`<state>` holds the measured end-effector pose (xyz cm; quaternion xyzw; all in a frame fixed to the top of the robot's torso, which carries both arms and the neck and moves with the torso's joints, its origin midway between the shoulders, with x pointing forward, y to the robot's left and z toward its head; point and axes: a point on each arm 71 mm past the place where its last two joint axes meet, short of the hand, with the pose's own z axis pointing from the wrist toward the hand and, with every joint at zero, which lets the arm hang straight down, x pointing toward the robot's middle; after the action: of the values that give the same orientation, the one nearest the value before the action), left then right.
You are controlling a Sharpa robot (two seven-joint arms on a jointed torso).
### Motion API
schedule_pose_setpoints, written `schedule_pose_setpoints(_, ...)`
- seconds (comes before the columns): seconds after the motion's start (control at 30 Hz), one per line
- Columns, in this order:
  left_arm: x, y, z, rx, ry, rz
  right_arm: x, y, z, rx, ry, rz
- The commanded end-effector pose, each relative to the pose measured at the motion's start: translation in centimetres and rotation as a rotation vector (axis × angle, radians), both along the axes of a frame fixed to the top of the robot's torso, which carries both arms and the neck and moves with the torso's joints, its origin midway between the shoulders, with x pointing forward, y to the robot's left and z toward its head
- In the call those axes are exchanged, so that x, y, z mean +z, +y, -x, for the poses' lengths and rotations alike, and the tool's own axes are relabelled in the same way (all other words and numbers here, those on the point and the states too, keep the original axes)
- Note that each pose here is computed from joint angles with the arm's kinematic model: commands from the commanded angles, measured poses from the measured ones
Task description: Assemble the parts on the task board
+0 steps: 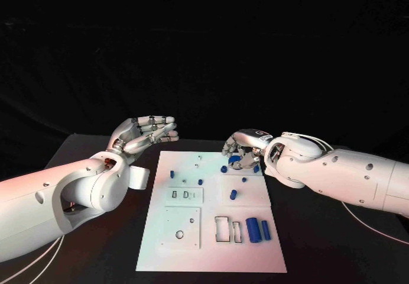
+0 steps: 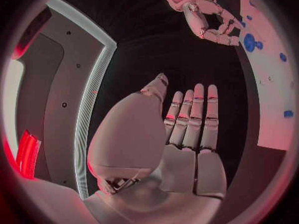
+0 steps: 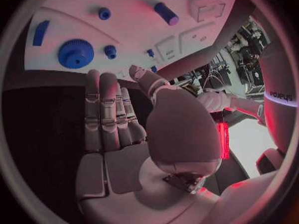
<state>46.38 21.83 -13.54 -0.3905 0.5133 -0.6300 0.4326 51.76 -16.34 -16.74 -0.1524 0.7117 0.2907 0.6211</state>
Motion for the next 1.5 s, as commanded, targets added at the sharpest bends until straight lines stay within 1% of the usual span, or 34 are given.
schedule_pose_setpoints(0.03, 0.27, -0.4, 0.22, -0.042, -0.003, 0.008, -0.4, 0.1, -0.2, -0.015, -0.018, 0.106)
schedule_pose_setpoints(0.4, 0.5, -0.5, 0.51, -0.062, 0.003, 0.015, -1.2, 0.4, -0.4, -0.031, 0.002, 0.14)
schedule_pose_setpoints(0.73, 0.75, -0.5, 0.52, -0.065, 0.002, 0.015, -1.6, 0.6, -0.6, -0.034, 0.006, 0.135)
schedule_pose_setpoints(1.5, 0.88, -0.5, 0.53, -0.07, 0.01, 0.02, -2.2, 0.7, -0.9, -0.042, 0.038, 0.141)
